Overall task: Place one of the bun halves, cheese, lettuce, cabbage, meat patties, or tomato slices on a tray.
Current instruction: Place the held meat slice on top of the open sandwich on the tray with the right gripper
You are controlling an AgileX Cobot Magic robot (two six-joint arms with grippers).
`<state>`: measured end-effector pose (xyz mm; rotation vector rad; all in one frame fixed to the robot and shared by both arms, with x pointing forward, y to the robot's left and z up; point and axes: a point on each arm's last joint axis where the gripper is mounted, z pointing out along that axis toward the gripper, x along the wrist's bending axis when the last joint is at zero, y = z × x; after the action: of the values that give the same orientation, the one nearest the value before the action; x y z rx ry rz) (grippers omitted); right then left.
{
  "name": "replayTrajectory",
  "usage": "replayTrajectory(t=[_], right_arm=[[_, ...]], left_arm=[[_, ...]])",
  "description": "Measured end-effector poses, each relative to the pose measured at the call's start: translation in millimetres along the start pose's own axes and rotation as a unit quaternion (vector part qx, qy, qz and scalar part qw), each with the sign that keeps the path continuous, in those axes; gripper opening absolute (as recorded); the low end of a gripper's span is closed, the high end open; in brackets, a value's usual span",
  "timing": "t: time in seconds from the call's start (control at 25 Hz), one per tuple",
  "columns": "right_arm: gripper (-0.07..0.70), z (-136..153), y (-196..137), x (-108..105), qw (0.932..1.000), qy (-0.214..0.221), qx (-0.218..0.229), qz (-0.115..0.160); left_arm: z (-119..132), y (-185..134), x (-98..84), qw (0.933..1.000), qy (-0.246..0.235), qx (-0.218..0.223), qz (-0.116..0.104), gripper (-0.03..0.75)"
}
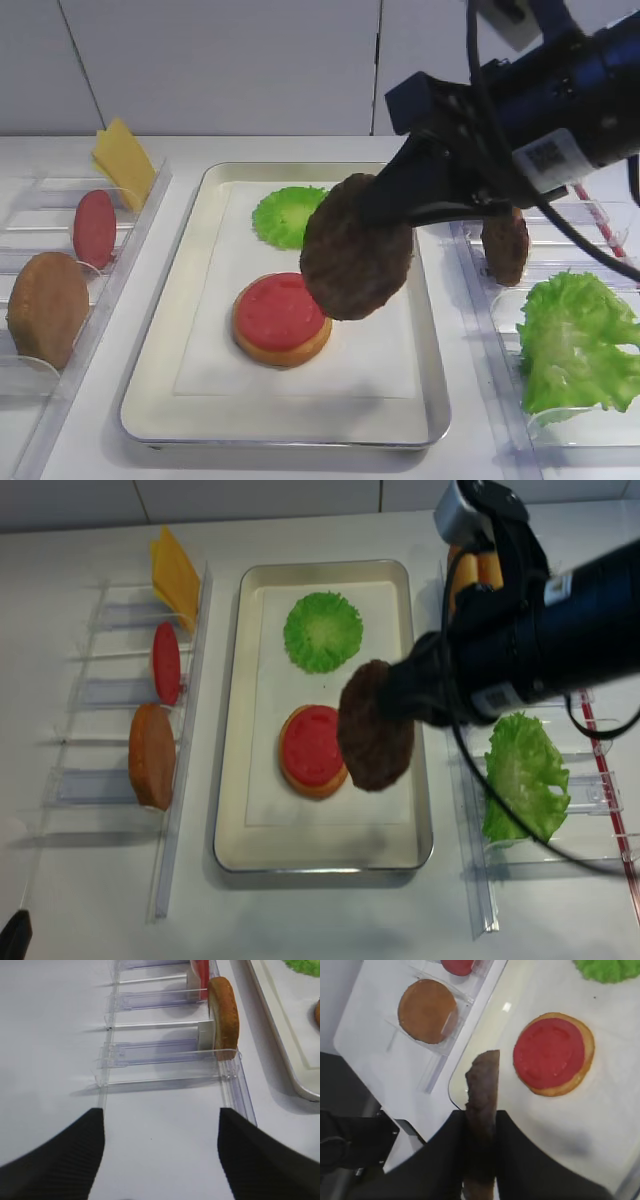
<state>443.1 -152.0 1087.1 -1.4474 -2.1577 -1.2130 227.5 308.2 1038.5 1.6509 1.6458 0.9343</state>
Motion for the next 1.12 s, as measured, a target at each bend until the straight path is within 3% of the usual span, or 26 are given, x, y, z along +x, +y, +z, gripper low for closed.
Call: replayTrajectory(t=[0.16,0.28,0.4,0.6,0.76,1.12], right_arm=[[0.176,26.0,10.3,-18.2,0.9967,0.078,0.022,-0.003],[0.176,50.5,14.4,-28.3,0.9886,0.146,0.034,0.0],[0.176,71.5,17.0,-42.1,0.9837,0.177,0.031,-0.004],[0.176,90.2,21.8,-61.3,0.9808,0.195,0.006,0.005],[0.176,94.9,26.4,-79.6,0.9802,0.194,-0.014,0.038],[0.176,113.8,21.7,-100.9,0.9756,0.202,-0.003,0.086]], left_arm=[[0.0,0.0,0.0,1.0,0.0,0.0,0.0,0.471],[0.0,0.0,0.0,1.0,0.0,0.0,0.0,0.471],[0.0,0.0,0.0,1.0,0.0,0.0,0.0,0.471],[0.0,0.0,0.0,1.0,0.0,0.0,0.0,0.471],[0.0,0.0,0.0,1.0,0.0,0.0,0.0,0.471],[0.0,0.0,0.0,1.0,0.0,0.0,0.0,0.471]])
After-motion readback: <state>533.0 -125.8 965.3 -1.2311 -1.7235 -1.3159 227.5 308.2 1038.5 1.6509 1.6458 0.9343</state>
